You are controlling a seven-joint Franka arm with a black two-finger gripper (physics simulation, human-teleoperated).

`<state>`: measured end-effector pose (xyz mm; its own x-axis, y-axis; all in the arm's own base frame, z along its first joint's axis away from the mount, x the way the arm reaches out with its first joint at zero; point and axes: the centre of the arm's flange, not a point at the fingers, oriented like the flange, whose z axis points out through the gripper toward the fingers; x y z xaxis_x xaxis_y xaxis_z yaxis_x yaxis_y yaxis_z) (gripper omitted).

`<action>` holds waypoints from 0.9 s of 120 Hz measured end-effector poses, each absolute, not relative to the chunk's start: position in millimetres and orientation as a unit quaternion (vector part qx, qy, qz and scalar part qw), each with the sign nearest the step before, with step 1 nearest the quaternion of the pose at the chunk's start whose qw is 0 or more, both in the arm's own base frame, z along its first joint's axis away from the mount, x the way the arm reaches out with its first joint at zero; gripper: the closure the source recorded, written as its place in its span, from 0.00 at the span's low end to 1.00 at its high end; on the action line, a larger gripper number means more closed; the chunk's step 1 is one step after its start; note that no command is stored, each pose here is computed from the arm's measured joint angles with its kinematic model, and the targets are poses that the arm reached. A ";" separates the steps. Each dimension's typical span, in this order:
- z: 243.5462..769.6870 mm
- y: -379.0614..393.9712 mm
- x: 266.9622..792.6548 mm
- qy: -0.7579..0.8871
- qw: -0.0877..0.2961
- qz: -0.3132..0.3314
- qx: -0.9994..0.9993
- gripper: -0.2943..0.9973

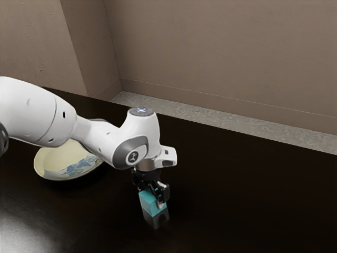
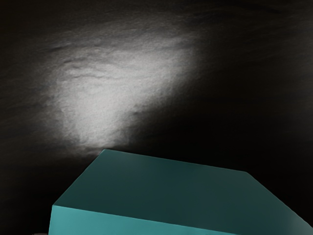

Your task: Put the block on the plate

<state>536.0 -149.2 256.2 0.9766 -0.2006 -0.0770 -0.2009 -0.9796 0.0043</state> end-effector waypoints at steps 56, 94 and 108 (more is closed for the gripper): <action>266.5 -156.9 539.1 0.110 0.003 0.028 -0.994 0.44; 339.8 -140.0 551.4 0.099 0.000 -0.012 -0.995 0.46; 356.1 -106.8 565.6 0.079 0.012 -0.015 -0.997 0.46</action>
<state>565.6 -106.8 356.1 0.9871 -0.1574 0.0284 -0.1567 -0.9873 -0.0269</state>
